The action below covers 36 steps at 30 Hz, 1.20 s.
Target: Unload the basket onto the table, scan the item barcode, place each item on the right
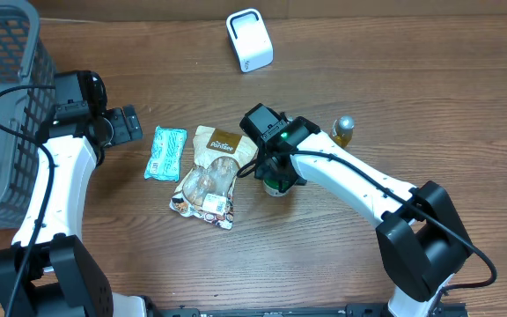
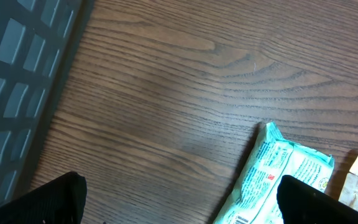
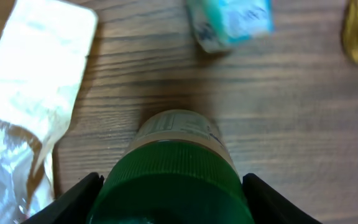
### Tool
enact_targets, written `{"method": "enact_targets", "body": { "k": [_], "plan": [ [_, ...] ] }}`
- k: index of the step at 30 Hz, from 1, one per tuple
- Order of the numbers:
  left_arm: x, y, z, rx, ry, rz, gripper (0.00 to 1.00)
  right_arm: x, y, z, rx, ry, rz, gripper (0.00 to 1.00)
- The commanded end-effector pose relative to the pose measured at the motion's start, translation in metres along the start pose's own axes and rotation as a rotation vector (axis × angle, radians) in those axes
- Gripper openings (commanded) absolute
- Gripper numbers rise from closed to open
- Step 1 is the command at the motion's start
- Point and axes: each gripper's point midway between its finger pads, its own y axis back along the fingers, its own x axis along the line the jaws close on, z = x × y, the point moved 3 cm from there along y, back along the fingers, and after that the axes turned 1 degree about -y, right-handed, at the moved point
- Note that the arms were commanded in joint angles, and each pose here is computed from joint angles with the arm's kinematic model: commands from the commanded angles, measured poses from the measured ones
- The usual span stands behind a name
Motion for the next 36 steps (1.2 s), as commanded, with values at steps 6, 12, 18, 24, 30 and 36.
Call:
{"method": "enact_targets", "body": {
  "k": [6,12,18,24,30,36],
  "plan": [
    [-0.002,0.01,0.01,-0.038,-0.014,-0.003,1.0,-0.003,0.0,0.002,-0.014,0.271,-0.016,0.59],
    [-0.002,0.01,0.01,-0.038,-0.014,-0.003,0.99,-0.002,0.0,0.003,-0.018,0.266,-0.012,0.66],
    [-0.002,0.01,0.01,-0.038,-0.014,-0.003,1.0,-0.001,0.0,0.004,-0.021,0.266,-0.009,0.79],
    [-0.002,0.01,0.01,-0.038,-0.014,-0.003,1.0,0.0,0.0,0.005,-0.027,0.222,-0.004,0.8],
    [-0.002,0.01,0.01,-0.038,-0.014,-0.003,1.0,-0.001,-0.002,0.004,-0.021,0.179,-0.009,0.79],
    [-0.002,0.01,0.01,-0.038,-0.014,-0.003,1.0,0.001,-0.018,-0.004,0.033,0.183,-0.012,0.79]
  ]
}}
